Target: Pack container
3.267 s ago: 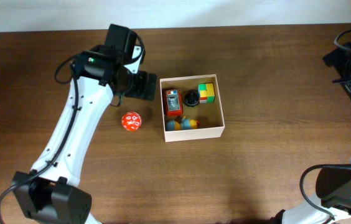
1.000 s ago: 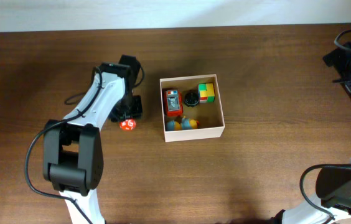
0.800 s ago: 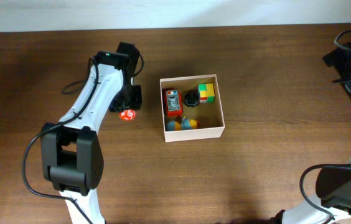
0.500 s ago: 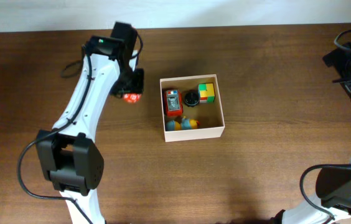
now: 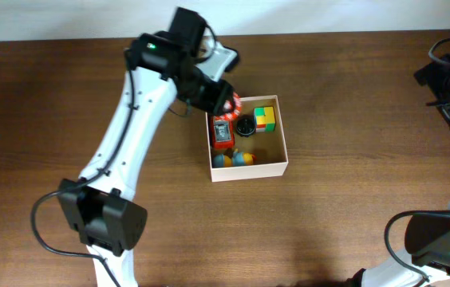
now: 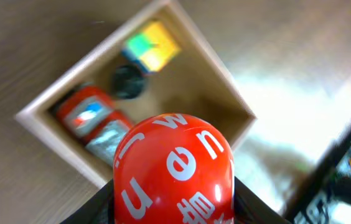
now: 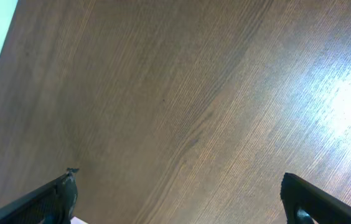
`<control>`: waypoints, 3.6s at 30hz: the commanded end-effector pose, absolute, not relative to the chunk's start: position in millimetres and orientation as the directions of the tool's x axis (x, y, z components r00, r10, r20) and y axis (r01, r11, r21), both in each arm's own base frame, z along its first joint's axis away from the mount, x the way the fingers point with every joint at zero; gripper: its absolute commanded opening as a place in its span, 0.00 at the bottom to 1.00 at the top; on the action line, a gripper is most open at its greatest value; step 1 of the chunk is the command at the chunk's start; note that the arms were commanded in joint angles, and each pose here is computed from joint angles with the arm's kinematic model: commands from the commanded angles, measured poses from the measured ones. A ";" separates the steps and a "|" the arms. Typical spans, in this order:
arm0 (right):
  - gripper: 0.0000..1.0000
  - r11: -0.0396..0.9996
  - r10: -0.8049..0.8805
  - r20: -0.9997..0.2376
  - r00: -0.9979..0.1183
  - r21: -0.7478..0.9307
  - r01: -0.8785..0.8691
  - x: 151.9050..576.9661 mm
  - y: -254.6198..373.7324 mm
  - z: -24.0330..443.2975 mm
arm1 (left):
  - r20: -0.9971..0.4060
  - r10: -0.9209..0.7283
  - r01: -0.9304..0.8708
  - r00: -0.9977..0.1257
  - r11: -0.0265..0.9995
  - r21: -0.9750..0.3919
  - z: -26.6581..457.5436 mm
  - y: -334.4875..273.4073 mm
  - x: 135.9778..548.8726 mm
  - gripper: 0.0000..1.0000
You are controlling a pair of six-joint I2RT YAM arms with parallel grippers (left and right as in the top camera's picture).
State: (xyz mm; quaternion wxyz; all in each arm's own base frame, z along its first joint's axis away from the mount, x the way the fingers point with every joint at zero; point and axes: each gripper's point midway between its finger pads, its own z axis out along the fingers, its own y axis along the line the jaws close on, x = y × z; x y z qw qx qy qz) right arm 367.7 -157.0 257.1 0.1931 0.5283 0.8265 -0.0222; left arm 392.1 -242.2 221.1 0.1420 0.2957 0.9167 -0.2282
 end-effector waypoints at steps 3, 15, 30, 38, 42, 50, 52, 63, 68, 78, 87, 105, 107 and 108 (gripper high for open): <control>0.99 0.430 0.870 -0.342 -0.357 0.168 0.887 367.6 -159.1 256.5 | -0.475 0.651 0.805 -0.592 0.512 -0.301 231.0 -288.6 360.2 0.32; 0.99 0.430 0.870 -0.342 -0.357 0.168 0.887 367.6 -159.1 256.5 | -0.431 0.729 0.846 -0.532 0.480 -0.233 196.7 -318.4 356.8 0.32; 0.99 0.430 0.870 -0.342 -0.357 0.168 0.887 367.6 -159.1 256.5 | -0.326 0.754 0.820 -0.570 0.497 -0.284 138.5 -323.2 364.0 0.51; 0.99 0.430 0.870 -0.342 -0.357 0.168 0.887 367.6 -159.1 256.5 | -0.328 0.753 0.820 -0.570 0.497 -0.283 138.6 -323.5 364.4 0.81; 0.99 0.430 0.870 -0.342 -0.357 0.168 0.887 367.6 -159.1 256.5 | -0.328 0.753 0.820 -0.570 0.497 -0.283 138.7 -323.5 364.5 0.92; 0.99 0.430 0.870 -0.342 -0.357 0.168 0.887 367.6 -159.1 256.5 | -0.335 0.745 0.816 -0.577 0.508 -0.276 149.7 -318.3 368.7 0.95; 0.99 0.430 0.870 -0.342 -0.357 0.168 0.887 367.6 -159.1 256.5 | -0.337 0.737 0.810 -0.586 0.530 -0.250 159.0 -310.8 374.8 0.95; 0.99 0.430 0.870 -0.342 -0.357 0.168 0.887 367.6 -159.1 256.5 | -0.407 0.384 0.402 -0.829 0.914 0.043 227.2 -195.9 460.0 0.96; 0.99 0.430 0.870 -0.342 -0.357 0.168 0.887 367.6 -159.1 256.5 | -0.422 0.080 0.091 -0.903 0.996 -0.006 232.8 -123.8 484.0 0.97; 0.99 0.430 0.870 -0.342 -0.357 0.168 0.887 367.6 -159.1 256.5 | -0.340 -0.177 -0.180 -0.924 0.983 -0.022 224.3 -27.0 478.7 0.99; 0.99 0.430 0.870 -0.342 -0.357 0.168 0.887 367.6 -159.1 256.5 | -0.340 -0.193 -0.197 -0.920 0.980 -0.022 224.3 -18.8 479.2 0.99; 0.99 0.430 0.869 -0.342 -0.357 0.168 0.887 367.7 -159.0 256.5 | -0.530 -0.216 -0.256 -0.820 0.967 0.003 286.0 12.1 482.3 0.99; 0.99 0.430 0.870 -0.342 -0.357 0.168 0.887 367.6 -159.1 256.5 | -0.618 -0.217 -0.246 -0.756 0.968 -0.039 314.0 9.3 489.3 0.99; 0.99 0.430 0.870 -0.342 -0.357 0.168 0.887 367.6 -159.1 256.5 | -0.659 -0.219 -0.239 -0.719 0.969 -0.061 328.5 7.8 492.0 0.99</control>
